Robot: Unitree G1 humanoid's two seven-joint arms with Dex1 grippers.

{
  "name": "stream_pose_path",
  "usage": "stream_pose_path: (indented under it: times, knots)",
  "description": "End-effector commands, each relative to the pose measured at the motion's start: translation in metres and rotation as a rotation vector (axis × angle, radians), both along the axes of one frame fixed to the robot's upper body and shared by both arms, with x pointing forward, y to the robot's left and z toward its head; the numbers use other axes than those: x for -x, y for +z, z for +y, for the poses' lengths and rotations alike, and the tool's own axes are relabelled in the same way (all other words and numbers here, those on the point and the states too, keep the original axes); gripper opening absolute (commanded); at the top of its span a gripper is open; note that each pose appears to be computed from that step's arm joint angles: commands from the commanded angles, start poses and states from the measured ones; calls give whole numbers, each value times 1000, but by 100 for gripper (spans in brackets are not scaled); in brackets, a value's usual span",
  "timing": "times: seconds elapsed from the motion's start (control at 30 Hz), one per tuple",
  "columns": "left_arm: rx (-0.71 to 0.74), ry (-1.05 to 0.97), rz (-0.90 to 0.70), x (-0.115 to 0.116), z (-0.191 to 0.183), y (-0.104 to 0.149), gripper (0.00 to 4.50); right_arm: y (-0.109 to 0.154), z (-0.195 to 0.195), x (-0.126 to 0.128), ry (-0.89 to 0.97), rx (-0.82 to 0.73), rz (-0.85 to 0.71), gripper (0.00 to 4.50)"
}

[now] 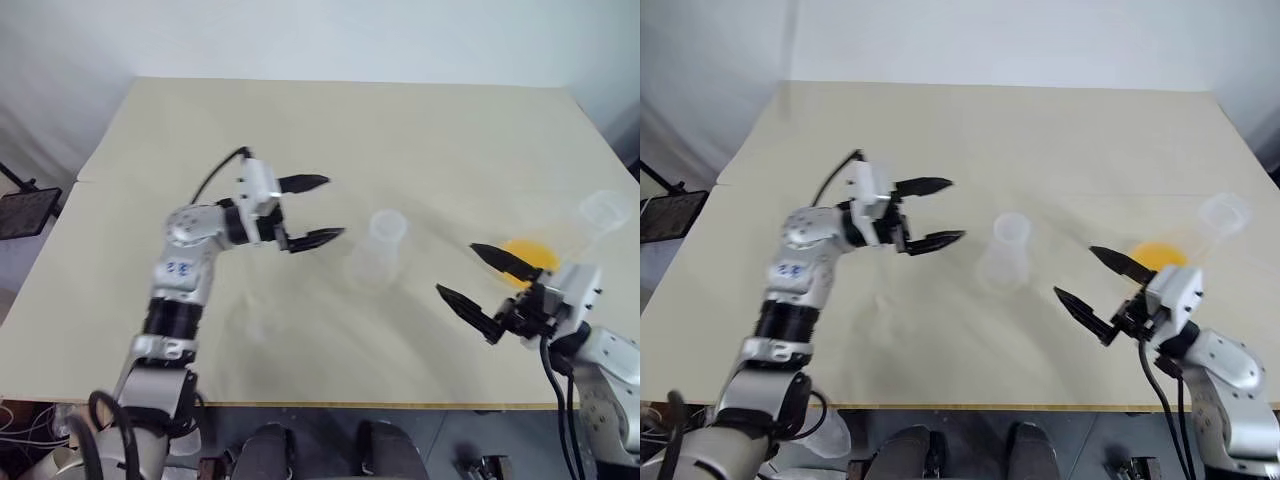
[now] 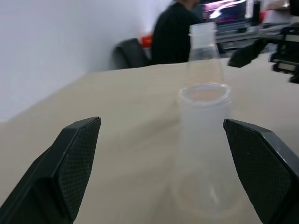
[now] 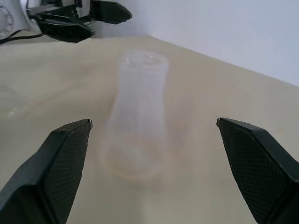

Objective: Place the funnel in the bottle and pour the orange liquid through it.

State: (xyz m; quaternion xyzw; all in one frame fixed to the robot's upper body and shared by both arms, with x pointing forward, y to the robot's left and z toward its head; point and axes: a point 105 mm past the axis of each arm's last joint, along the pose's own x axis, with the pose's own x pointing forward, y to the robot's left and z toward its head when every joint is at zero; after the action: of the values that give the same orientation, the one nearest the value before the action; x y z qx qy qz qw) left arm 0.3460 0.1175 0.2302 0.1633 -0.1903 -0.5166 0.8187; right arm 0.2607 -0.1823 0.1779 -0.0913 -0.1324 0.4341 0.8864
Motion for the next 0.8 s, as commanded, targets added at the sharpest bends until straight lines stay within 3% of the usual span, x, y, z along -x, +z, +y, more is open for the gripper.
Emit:
stream_pose_path:
  times: [0.03,0.13,0.27,0.43,0.6,0.8]
  knots:
    - [61,187,-59,15,48,14,447,2,18,1,131,27,5,450]
    - [79,337,-14,38,87,1,447,4,30,-2,206,39,3,450]
    - [87,550,137,96,134,-43,447,2,42,1,335,87,26,450]
    - [140,750,292,148,164,-82,447,-5,51,8,453,168,32,450]
    - [152,811,402,183,157,-108,447,-8,58,12,525,212,25,450]
    - [172,715,434,184,116,-107,447,-6,54,6,510,202,34,450]
